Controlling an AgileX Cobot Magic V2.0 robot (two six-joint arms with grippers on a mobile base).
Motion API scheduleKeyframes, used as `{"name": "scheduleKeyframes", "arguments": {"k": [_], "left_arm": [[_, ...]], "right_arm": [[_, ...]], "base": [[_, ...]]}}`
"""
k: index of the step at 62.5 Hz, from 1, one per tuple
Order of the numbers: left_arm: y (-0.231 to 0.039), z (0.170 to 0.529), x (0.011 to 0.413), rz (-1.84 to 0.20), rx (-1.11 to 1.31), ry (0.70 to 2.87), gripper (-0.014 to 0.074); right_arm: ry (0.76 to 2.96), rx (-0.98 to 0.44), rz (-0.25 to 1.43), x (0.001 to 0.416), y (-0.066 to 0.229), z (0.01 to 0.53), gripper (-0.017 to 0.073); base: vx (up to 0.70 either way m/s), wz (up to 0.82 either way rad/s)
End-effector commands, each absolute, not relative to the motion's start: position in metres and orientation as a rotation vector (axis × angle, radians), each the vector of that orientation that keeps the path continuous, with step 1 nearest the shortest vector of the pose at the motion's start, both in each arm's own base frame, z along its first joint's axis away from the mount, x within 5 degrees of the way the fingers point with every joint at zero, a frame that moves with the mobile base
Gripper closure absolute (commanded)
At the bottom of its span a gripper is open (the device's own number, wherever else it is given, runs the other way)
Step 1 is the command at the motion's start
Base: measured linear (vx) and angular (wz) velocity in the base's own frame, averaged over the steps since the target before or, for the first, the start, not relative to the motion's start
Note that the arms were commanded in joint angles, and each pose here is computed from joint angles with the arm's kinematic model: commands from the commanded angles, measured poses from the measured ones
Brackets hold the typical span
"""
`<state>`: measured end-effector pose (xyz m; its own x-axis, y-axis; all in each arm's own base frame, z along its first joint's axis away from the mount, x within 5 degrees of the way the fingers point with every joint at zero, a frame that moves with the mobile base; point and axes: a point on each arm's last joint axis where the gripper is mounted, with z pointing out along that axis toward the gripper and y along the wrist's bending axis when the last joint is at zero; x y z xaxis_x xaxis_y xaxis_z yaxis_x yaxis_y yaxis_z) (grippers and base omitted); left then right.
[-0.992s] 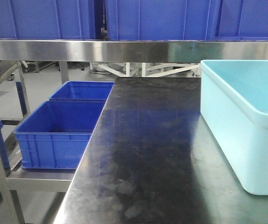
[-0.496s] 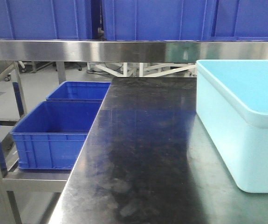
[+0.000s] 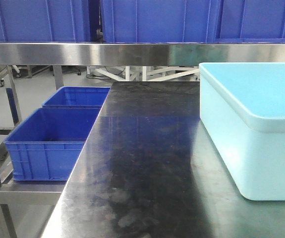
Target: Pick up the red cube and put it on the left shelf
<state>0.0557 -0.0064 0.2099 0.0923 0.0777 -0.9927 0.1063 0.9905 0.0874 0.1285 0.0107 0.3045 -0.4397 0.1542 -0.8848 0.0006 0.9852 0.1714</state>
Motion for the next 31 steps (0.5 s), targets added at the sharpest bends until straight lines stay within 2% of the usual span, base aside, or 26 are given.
{"name": "scheduleKeyframes", "arguments": {"k": [1,31], "left_arm": [[-0.0063,0.2096,0.0567,-0.027,0.140,1.427,0.0488],[-0.0063,0.2096,0.0567,-0.027,0.140,1.427,0.0488]], "right_arm": [[1.880,0.092,0.173,0.1317,0.0103,0.3240,0.0492],[1.885,0.093,0.172,0.1315,0.0103,0.3235,0.0492]], "base": [[0.00,0.00],[0.01,0.04]]}}
